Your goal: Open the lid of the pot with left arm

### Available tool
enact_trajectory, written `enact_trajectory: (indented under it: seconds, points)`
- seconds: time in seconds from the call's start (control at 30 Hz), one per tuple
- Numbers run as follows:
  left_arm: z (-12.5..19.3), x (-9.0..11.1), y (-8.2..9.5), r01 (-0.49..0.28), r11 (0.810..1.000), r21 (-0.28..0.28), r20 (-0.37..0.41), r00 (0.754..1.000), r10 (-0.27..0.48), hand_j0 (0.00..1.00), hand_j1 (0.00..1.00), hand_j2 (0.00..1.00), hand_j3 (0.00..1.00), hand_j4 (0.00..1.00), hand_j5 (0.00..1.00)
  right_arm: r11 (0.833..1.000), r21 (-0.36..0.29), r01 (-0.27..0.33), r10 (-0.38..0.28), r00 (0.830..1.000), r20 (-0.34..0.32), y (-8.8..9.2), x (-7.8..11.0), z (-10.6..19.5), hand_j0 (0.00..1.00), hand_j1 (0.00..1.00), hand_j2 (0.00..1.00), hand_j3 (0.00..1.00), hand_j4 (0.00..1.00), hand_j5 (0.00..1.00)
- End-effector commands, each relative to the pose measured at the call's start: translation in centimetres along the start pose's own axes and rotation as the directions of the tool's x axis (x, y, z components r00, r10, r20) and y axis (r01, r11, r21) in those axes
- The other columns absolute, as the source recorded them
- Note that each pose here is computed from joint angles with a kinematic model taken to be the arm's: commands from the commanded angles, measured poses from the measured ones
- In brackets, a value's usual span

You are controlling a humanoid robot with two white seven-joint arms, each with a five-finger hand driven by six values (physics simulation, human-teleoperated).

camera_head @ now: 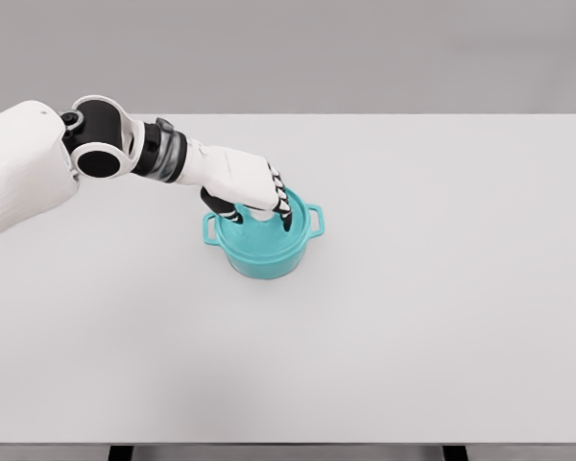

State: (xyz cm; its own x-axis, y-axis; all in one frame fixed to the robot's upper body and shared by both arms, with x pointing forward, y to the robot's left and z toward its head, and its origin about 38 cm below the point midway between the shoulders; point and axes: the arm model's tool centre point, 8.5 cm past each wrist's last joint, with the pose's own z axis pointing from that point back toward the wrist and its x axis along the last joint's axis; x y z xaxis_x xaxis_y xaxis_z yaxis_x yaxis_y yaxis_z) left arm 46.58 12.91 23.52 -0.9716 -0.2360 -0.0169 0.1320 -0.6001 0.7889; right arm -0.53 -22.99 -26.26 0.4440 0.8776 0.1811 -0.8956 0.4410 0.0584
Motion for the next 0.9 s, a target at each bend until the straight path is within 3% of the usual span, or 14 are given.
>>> enact_trajectory:
  seconds: [0.0, 0.47, 0.87]
  points:
    - [-0.07, 0.02, 0.17, 0.002, 1.0, 0.002, 0.001, 1.0, -0.002, 0.73, 0.73, 0.73, 0.73, 0.73, 0.73, 1.0, 0.0, 0.0, 0.0, 1.0, 0.0, -0.01, -0.01, 0.0, 1.0, 1.0, 1.0, 1.0, 1.0, 1.0]
    - [-0.08, 0.03, 0.02, 0.001, 1.0, -0.001, 0.0, 1.0, -0.001, 0.52, 0.52, 0.52, 0.52, 0.52, 0.52, 1.0, 0.0, 0.0, 0.0, 1.0, 0.0, -0.01, -0.01, 0.0, 1.0, 1.0, 1.0, 1.0, 1.0, 1.0]
    - [0.51, -0.23, -0.23, -0.005, 1.0, -0.002, -0.01, 1.0, 0.005, 0.47, 0.47, 0.47, 0.47, 0.47, 0.47, 1.0, 0.0, 0.0, 0.0, 1.0, 0.0, -0.01, -0.01, 0.0, 1.0, 1.0, 1.0, 1.0, 1.0, 1.0]
